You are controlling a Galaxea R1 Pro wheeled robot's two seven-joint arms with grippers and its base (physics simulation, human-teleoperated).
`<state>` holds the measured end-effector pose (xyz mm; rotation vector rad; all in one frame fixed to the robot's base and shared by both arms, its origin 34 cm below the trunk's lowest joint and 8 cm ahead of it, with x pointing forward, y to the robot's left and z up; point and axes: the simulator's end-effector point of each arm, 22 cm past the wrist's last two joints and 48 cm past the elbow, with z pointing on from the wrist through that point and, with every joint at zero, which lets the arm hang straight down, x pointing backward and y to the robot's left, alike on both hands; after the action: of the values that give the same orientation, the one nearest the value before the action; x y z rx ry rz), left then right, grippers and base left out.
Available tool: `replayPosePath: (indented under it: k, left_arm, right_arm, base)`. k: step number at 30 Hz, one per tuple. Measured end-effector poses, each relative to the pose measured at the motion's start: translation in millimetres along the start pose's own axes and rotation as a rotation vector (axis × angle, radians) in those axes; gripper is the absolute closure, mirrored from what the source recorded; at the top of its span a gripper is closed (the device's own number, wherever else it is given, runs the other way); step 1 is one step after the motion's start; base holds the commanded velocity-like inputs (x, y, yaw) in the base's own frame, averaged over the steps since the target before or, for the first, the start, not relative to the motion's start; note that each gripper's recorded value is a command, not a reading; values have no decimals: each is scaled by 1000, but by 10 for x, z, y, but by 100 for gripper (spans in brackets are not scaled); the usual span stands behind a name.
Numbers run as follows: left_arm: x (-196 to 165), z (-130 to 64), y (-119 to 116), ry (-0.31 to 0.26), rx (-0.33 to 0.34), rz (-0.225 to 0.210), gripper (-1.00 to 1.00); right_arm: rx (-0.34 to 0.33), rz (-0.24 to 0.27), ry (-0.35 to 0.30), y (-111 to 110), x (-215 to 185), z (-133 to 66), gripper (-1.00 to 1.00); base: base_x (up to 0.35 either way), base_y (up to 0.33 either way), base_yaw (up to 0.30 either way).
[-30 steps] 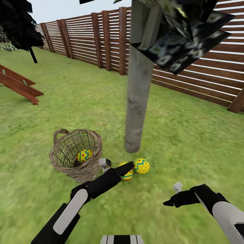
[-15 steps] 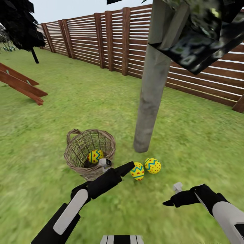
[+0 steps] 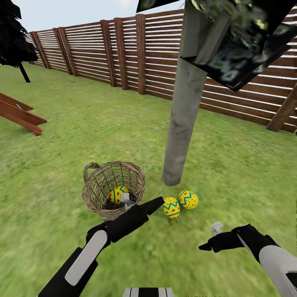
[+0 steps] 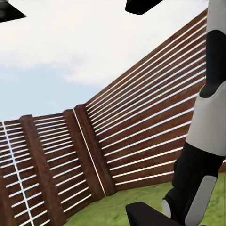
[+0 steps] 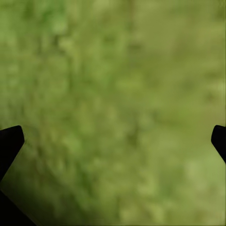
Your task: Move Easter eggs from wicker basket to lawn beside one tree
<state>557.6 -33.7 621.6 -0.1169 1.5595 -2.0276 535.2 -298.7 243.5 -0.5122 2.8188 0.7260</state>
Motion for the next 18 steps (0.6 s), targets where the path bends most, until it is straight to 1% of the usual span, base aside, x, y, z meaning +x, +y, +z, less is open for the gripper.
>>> replayPosePath:
  k: [18]
  left_arm:
    - [-2,23,-104,4,12,17,-100]
  right_arm:
    - [8,-11,-19,17,-80,-80,-100]
  base:
    - [0,304,-205]
